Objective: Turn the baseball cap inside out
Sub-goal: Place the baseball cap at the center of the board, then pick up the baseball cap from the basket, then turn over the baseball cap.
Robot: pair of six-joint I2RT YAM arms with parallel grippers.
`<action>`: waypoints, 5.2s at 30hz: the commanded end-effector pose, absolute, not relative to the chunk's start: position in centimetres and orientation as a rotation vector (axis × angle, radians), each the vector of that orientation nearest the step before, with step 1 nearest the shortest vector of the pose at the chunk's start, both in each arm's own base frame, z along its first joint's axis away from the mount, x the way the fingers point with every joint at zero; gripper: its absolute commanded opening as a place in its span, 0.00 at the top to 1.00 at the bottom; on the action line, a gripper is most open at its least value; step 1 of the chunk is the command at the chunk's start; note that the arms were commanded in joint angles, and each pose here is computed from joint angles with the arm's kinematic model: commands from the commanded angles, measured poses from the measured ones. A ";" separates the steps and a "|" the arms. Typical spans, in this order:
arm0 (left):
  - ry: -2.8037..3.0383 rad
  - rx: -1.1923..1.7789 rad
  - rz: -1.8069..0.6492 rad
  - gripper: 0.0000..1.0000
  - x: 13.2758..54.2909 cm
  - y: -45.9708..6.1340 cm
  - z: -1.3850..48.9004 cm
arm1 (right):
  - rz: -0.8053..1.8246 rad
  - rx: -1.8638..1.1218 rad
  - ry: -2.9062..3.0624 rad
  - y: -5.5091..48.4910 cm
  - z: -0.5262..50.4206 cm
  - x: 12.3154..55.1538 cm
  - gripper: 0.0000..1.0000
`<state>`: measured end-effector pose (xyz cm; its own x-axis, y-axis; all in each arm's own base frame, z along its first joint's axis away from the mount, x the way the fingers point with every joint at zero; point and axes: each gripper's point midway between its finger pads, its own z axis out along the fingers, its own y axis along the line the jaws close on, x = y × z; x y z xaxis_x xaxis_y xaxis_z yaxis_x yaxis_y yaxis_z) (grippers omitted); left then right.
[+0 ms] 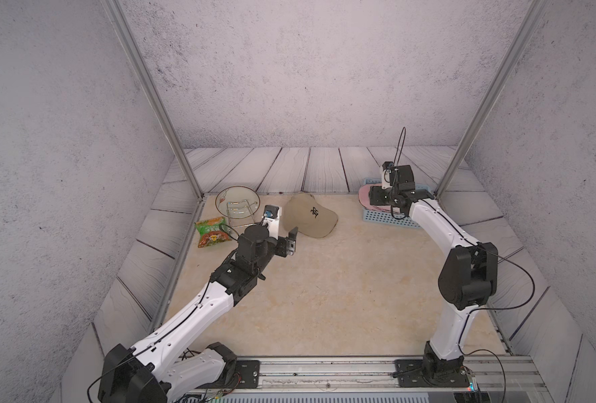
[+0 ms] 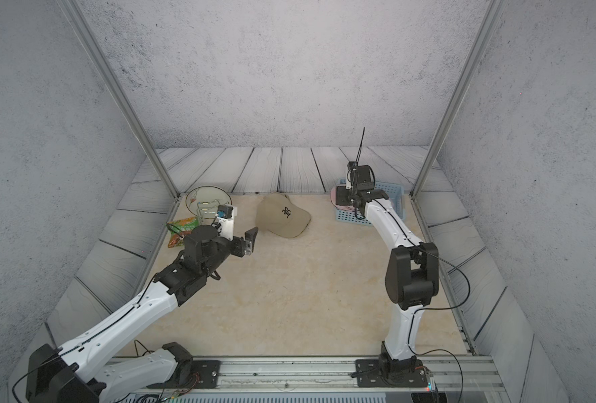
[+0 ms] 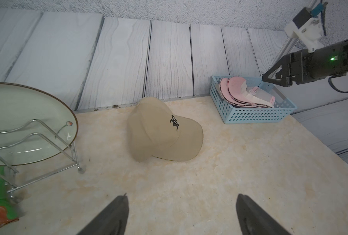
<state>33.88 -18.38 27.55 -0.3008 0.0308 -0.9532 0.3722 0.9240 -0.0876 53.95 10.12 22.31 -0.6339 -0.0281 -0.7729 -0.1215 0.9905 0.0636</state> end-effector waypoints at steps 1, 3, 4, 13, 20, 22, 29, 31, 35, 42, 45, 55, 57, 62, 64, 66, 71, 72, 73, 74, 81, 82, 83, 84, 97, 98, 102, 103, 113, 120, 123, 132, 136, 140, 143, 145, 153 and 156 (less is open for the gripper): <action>1.881 0.273 -0.469 0.11 34.1 -19.2 27.6 | 0.091 -0.160 2.311 8.8 20.5 54.6 0.34; 1.893 0.274 -0.494 0.11 34.3 -19.5 27.4 | 0.076 -0.190 2.342 8.7 19.7 55.0 0.34; 1.897 0.278 -0.501 0.12 34.3 -19.6 27.3 | 0.042 -0.183 2.357 8.1 19.4 55.3 0.35; 1.906 0.291 -0.502 0.12 34.4 -19.6 27.2 | -0.093 0.019 2.417 1.5 16.7 56.6 0.37; 1.913 0.296 -0.512 0.12 34.7 -19.9 27.0 | -0.061 0.083 2.419 -1.9 14.2 58.9 0.38; 1.917 0.298 -0.512 0.12 34.7 -19.9 26.8 | -0.073 0.138 2.429 -3.6 13.3 59.6 0.39; 1.929 0.302 -0.513 0.12 34.8 -20.1 26.3 | -0.010 0.243 2.454 -6.9 10.5 61.1 0.39; 1.932 0.305 -0.510 0.12 34.9 -20.1 26.2 | 0.043 0.219 2.469 -6.4 9.8 61.3 0.39; 1.932 0.314 -0.511 0.12 35.0 -20.2 26.1 | 0.054 0.209 2.503 -6.3 8.1 61.2 0.41; 1.940 0.327 -0.511 0.12 34.9 -20.3 25.8 | 0.105 0.238 2.525 -6.2 6.5 61.2 0.55; 1.941 0.327 -0.510 0.12 34.9 -20.3 25.7 | 0.149 0.243 2.522 -5.8 6.4 61.2 0.48; 1.941 0.335 -0.509 0.12 34.9 -20.4 25.7 | 0.335 0.285 2.499 -4.5 5.8 61.9 0.38; 1.941 0.338 -0.508 0.12 34.9 -20.4 25.7 | 0.349 0.293 2.504 -4.5 5.5 62.0 0.43; 1.938 0.340 -0.506 0.12 34.9 -20.4 25.8 | 0.397 0.314 2.500 -4.5 5.0 62.2 0.69; 1.937 0.341 -0.505 0.12 34.9 -20.4 25.9 | 0.405 0.309 2.488 -4.6 5.4 62.3 0.86; 1.938 0.343 -0.504 0.12 34.9 -20.4 25.9 | 0.409 0.281 2.462 -4.5 6.5 62.5 1.00; 1.934 0.344 -0.506 0.12 35.0 -20.5 26.0 | 0.335 0.265 2.362 -5.3 11.3 62.4 1.00; 1.933 0.344 -0.508 0.12 35.0 -20.5 26.1 | 0.321 0.264 2.342 -5.4 12.3 62.3 1.00; 1.934 0.343 -0.508 0.12 35.0 -20.5 26.0 | 0.305 0.266 2.325 -5.7 13.2 62.1 1.00; 1.935 0.344 -0.510 0.12 35.0 -20.5 26.0 | 0.293 0.264 2.310 -5.8 13.9 62.0 1.00; 1.936 0.343 -0.511 0.12 35.0 -20.5 26.0 | 0.264 0.243 2.229 -5.7 18.2 60.5 1.00; 1.936 0.343 -0.511 0.12 35.0 -20.5 25.9 | 0.262 0.240 2.221 -5.7 18.6 60.3 1.00; 1.936 0.342 -0.512 0.12 35.0 -20.5 26.0 | 0.262 0.236 2.211 -5.6 19.1 60.1 1.00; 1.937 0.341 -0.514 0.12 35.0 -20.5 26.0 | 0.259 0.237 2.203 -5.7 19.5 59.9 1.00; 1.938 0.352 -0.542 0.12 34.8 -20.9 26.0 | 0.300 0.201 2.038 -4.7 26.3 58.3 1.00; 1.936 0.359 -0.550 0.12 34.7 -21.1 26.0 | 0.306 0.194 2.020 -4.6 27.2 58.0 1.00; 1.921 0.393 -0.580 0.12 34.5 -21.7 26.2 | 0.338 0.165 1.961 -3.7 30.2 56.8 1.00; 1.915 0.411 -0.588 0.12 34.5 -21.9 26.2 | 0.344 0.159 1.942 -3.6 31.1 56.5 1.00; 1.703 0.619 -0.621 0.16 34.0 -24.3 27.4 | 0.546 0.111 1.926 0.3 36.6 51.4 1.00; 1.365 0.995 -0.416 0.15 32.2 -28.1 27.5 | 0.812 0.062 2.012 5.0 36.3 44.3 1.00; 1.271 1.116 -0.358 0.15 31.5 -29.8 27.0 | 0.928 0.039 2.040 7.0 35.8 41.0 1.00; 1.010 1.311 -0.369 0.14 28.5 -32.5 26.0 | 1.167 -0.080 2.101 12.9 34.9 33.0 1.00; 0.981 1.302 -0.350 0.15 27.6 -31.8 24.9 | 1.208 -0.089 2.098 13.7 35.2 31.0 1.00; 0.962 1.235 -0.316 0.17 27.3 -31.2 25.3 | 1.255 -0.120 2.089 14.5 35.5 29.4 1.00; 0.945 1.205 -0.300 0.21 27.0 -31.2 25.8 | 1.278 -0.140 2.097 15.2 35.3 28.7 1.00; 0.921 1.174 -0.293 0.22 26.6 -31.2 26.4 | 1.274 -0.138 2.107 15.4 34.9 28.5 1.00; 0.907 1.169 -0.293 0.23 26.3 -32.2 26.6 | 1.315 -0.178 2.113 17.1 34.6 27.8 1.00; 0.912 1.166 -0.293 0.27 26.6 -32.6 26.5 | 1.325 -0.192 2.125 17.7 34.3 27.4 1.00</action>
